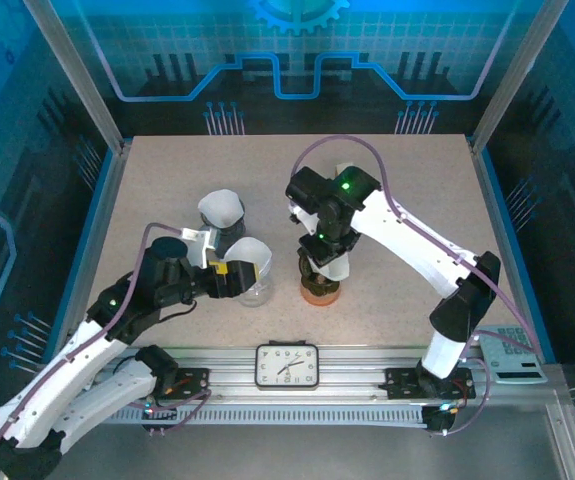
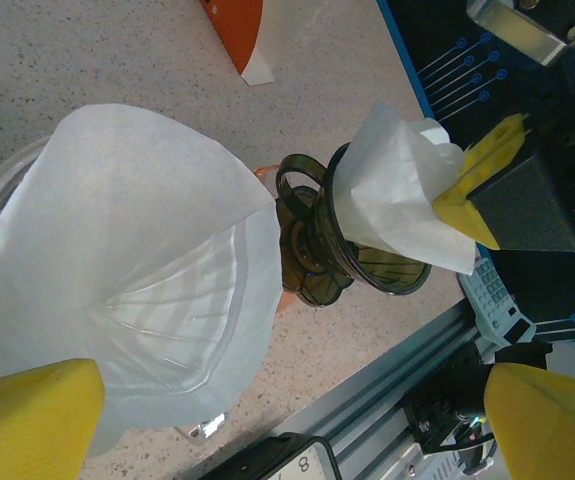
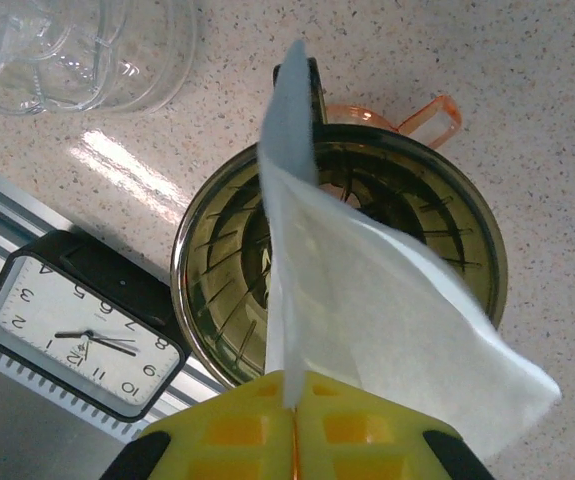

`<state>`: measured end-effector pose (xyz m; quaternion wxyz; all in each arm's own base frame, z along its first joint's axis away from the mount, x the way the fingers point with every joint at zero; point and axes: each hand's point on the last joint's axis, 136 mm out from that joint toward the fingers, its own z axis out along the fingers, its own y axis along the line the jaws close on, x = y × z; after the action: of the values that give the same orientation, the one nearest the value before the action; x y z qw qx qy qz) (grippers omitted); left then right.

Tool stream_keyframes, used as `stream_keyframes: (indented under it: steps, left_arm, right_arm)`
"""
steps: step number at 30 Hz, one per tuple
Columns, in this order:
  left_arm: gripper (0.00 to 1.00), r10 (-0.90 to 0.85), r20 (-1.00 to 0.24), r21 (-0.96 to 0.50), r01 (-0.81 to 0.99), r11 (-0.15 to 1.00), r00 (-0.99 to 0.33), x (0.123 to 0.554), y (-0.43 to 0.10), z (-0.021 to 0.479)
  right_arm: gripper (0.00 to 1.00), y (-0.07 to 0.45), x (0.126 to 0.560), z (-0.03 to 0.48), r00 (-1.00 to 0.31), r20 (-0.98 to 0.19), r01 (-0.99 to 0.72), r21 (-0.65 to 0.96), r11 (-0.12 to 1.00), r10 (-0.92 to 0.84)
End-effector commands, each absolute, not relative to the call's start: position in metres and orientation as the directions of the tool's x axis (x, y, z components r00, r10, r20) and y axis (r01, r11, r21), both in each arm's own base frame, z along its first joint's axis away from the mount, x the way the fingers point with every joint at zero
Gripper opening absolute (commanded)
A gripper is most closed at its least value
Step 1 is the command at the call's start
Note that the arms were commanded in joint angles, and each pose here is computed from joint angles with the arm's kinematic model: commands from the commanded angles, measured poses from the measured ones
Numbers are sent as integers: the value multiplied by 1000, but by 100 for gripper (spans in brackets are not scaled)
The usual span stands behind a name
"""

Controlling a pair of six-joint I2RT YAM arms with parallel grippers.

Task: Place the coffee filter in the dripper

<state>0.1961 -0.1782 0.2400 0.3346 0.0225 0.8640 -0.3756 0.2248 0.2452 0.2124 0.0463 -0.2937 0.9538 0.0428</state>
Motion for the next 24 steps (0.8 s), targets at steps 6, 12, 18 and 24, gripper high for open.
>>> stream_keyframes:
  steps: [6,12,18,24]
  left_arm:
    - [99,-213,-585,-665,312,679,-783,195,-186,247]
    - [99,-206,-577,-672,316,670,-790,195,-189,252]
    - [99,-209,-590,-671,331,663,-780,196,-190,264]
    - [99,-199,-595,-666,338,665,-779,197,-191,272]
  right_arm:
    - [10,254,219,195,-807,-107,-589,71,805,-581]
    - [13,256,219,187,-809,-111,-586,82,806,-577]
    - [18,255,219,186,-807,-134,-587,83,806,-574]
    - [35,254,221,196,-805,-195,-583,87,808,-560]
